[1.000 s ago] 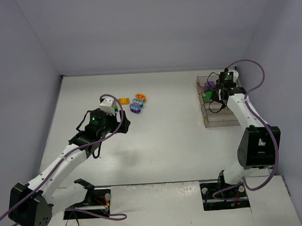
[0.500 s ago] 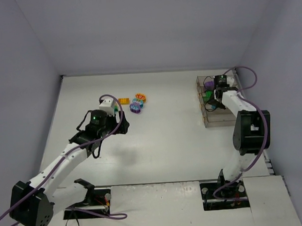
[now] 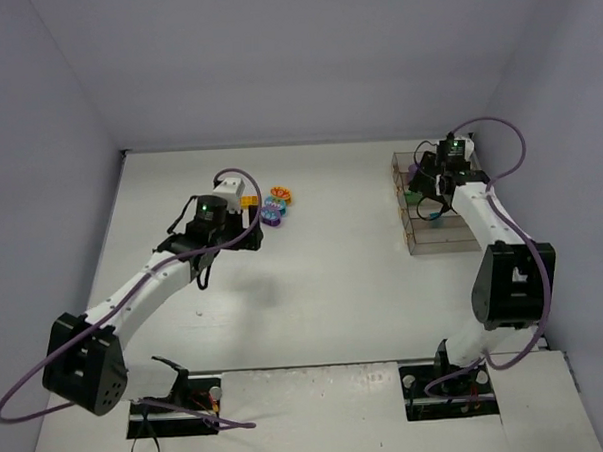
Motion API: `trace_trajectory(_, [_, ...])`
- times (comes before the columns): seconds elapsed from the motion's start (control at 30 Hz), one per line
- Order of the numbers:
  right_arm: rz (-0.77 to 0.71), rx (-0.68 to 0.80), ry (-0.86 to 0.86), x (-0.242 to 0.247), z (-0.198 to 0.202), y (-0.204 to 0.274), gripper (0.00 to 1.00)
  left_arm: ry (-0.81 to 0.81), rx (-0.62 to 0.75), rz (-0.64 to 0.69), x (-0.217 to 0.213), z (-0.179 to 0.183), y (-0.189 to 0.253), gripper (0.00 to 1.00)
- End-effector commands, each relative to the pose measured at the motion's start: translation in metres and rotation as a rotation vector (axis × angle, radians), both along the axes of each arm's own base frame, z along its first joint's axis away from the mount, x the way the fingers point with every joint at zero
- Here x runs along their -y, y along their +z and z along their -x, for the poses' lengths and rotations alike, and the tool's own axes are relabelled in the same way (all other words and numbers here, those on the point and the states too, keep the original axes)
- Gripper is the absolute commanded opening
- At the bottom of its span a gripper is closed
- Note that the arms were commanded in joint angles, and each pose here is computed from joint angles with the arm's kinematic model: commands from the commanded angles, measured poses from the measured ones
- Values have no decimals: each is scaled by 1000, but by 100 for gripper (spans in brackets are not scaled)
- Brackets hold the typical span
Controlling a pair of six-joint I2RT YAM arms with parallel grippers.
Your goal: Sort the legos into containers by color
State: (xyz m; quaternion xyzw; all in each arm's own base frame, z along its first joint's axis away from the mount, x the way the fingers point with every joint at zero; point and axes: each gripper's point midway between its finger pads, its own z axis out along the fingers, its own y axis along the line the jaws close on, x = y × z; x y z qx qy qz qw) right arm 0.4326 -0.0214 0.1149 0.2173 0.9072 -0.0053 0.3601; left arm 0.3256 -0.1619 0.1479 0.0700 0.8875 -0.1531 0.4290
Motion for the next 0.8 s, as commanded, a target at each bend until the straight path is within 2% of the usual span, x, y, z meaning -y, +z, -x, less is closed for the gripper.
trace_trajectory(0.0, [-48,183,89,-21,0,68,59,-52,98,-43,10,-37,34,79])
trace_trajectory(0.07, [-82,217,137,-33,7,80,59,-78,65,-90,15,-51,18,80])
trace_trajectory(0.1, [-86,228,145,-34,10,84,59,-89,92,-88,21,-63,32,81])
trace_trajectory(0.17, [-113,257,207,-53,17,93,59,-113,31,-128,28,-77,11,82])
trace_trajectory(0.2, [-120,266,232,-61,19,95,59,-117,58,-130,32,-91,24,83])
trace_trajectory(0.23, [-125,275,247,-65,23,98,59,-125,-5,-161,34,-97,2,84])
trace_trajectory(0.3, [-143,277,275,-74,28,98,59,-131,-5,-173,39,-115,9,86])
trace_trajectory(0.33, [-152,280,285,-77,31,97,59,-136,-44,-189,43,-121,-9,86])
trace_trajectory(0.43, [-175,286,319,-86,37,98,59,-135,-64,-199,51,-142,-19,87])
trace_trajectory(0.77, [-209,273,364,-95,52,89,59,-140,-86,-236,66,-180,-56,88])
